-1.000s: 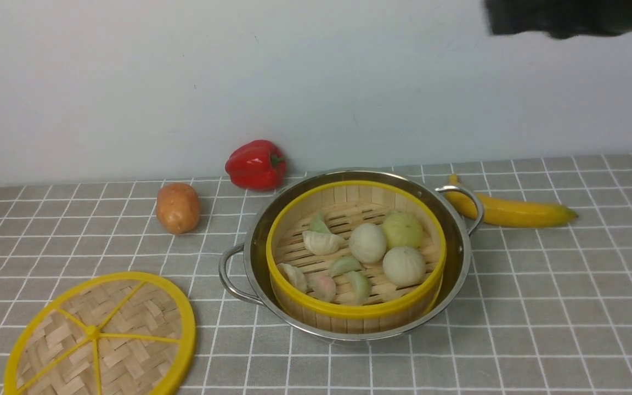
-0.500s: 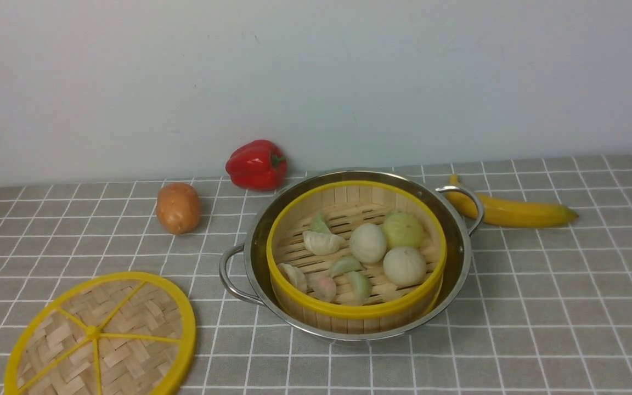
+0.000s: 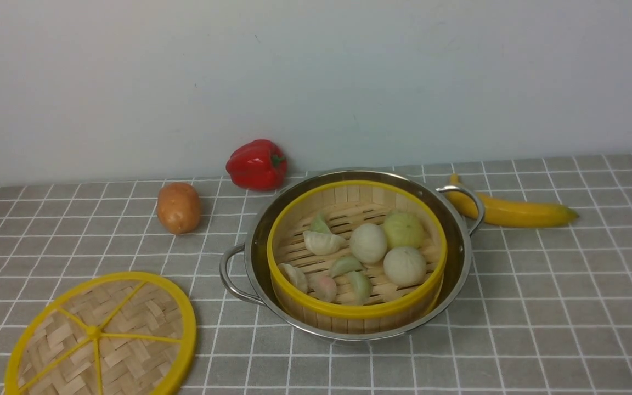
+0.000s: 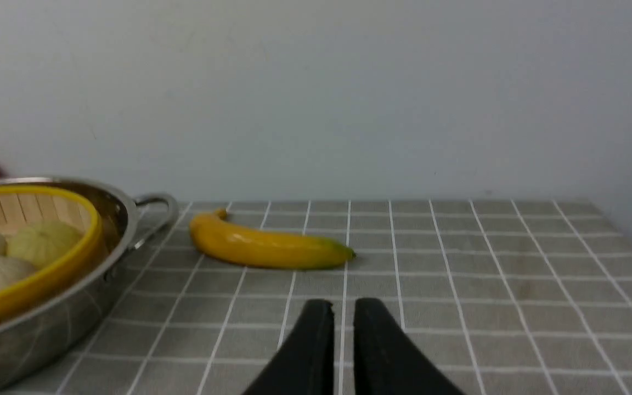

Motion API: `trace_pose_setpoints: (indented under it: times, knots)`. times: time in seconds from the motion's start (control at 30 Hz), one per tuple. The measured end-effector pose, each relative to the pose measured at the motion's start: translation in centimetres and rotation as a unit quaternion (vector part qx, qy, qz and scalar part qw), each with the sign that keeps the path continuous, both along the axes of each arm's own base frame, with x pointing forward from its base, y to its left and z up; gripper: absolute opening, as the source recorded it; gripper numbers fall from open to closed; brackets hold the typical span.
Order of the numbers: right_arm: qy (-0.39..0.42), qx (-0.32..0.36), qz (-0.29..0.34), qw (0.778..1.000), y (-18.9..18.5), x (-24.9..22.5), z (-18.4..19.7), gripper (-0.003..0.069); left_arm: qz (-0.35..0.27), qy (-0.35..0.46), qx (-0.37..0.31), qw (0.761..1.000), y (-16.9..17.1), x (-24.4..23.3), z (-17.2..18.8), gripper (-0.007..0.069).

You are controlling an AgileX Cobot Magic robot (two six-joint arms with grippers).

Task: Place the steamer in the pot on the grey tablecloth, and put the lid on the steamer.
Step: 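Grasp the bamboo steamer lid lying on the table by its centre knob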

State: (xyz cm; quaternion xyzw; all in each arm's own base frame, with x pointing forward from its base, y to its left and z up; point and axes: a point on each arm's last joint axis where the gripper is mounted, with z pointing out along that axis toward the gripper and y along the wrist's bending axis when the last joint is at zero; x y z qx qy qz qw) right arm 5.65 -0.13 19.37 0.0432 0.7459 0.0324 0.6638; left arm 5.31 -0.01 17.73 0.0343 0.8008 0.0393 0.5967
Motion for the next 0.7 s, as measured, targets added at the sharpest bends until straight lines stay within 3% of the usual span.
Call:
trace_pose_setpoints:
  times: [0.7]
  knots:
    - [0.03, 0.014, -0.002, 0.999, -0.02, -0.07, -0.62, 0.0182, 0.0, 0.0, 0.0, 1.0, 0.0, 0.0, 0.01, 0.0243]
